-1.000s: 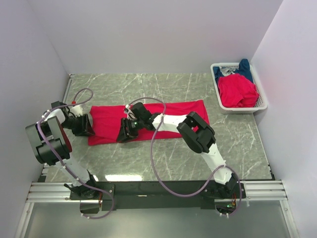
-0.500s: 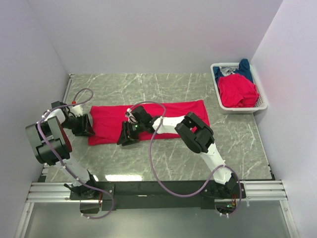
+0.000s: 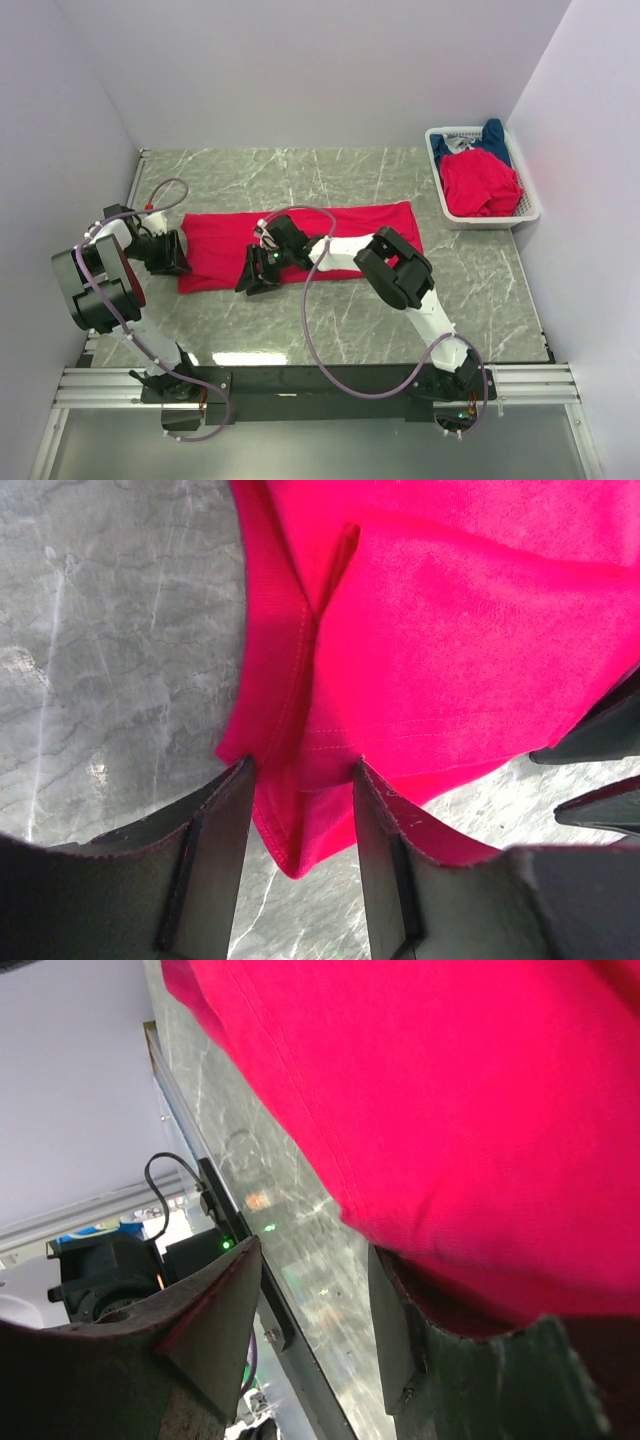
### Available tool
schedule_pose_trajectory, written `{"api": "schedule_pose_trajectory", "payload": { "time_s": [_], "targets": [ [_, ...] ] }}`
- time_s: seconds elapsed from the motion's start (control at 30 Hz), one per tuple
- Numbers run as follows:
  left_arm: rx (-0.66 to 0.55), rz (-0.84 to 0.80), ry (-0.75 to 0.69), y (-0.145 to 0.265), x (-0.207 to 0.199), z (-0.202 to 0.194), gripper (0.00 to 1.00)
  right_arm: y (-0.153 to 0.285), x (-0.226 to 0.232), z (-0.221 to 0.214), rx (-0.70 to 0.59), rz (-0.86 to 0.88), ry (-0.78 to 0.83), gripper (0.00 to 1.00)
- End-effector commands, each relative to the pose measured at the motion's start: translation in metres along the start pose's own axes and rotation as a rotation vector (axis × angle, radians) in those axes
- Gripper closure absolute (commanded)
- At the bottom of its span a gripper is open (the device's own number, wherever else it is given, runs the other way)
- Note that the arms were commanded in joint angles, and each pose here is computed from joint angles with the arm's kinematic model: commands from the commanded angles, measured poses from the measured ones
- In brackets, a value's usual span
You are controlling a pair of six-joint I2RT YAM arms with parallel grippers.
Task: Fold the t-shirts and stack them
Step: Fold the tshirt
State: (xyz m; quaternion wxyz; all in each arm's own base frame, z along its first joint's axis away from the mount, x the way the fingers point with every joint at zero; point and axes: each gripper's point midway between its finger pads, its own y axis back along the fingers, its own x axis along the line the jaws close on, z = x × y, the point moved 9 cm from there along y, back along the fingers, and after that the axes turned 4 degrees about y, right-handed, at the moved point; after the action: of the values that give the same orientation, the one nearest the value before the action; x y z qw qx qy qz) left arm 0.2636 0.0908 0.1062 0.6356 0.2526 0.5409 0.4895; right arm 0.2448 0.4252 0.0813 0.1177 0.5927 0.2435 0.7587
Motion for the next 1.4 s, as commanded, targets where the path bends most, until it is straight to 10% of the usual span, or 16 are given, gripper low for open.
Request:
{"api": "schedule_pose_trajectory", "payload": {
  "time_s": [0.0,0.57,0.9,1.1,1.37],
  "targets": [
    [-0.014,0.002,-0.025,0.003,-0.001,0.005,0.50,0.004,-0.010,-0.014,-0.003,-0.094,-0.034,0.45],
    [-0.016,0.004,-0.023,0.002,0.000,0.007,0.50,0.002,-0.022,0.002,-0.082,-0.215,-0.115,0.57],
    [-0.014,-0.012,-0.030,0.004,-0.002,0.009,0.55,0.007,-0.008,0.016,-0.118,-0.179,-0.040,0.80],
    [-0.025,-0.023,-0.040,0.009,-0.005,0.011,0.63,0.010,0.001,0.022,-0.135,-0.160,-0.003,1.00],
    [-0.048,-0.022,-0.062,0.018,-0.009,0.016,0.82,0.022,0.025,0.032,-0.193,-0.100,0.070,1.00]
  ]
}}
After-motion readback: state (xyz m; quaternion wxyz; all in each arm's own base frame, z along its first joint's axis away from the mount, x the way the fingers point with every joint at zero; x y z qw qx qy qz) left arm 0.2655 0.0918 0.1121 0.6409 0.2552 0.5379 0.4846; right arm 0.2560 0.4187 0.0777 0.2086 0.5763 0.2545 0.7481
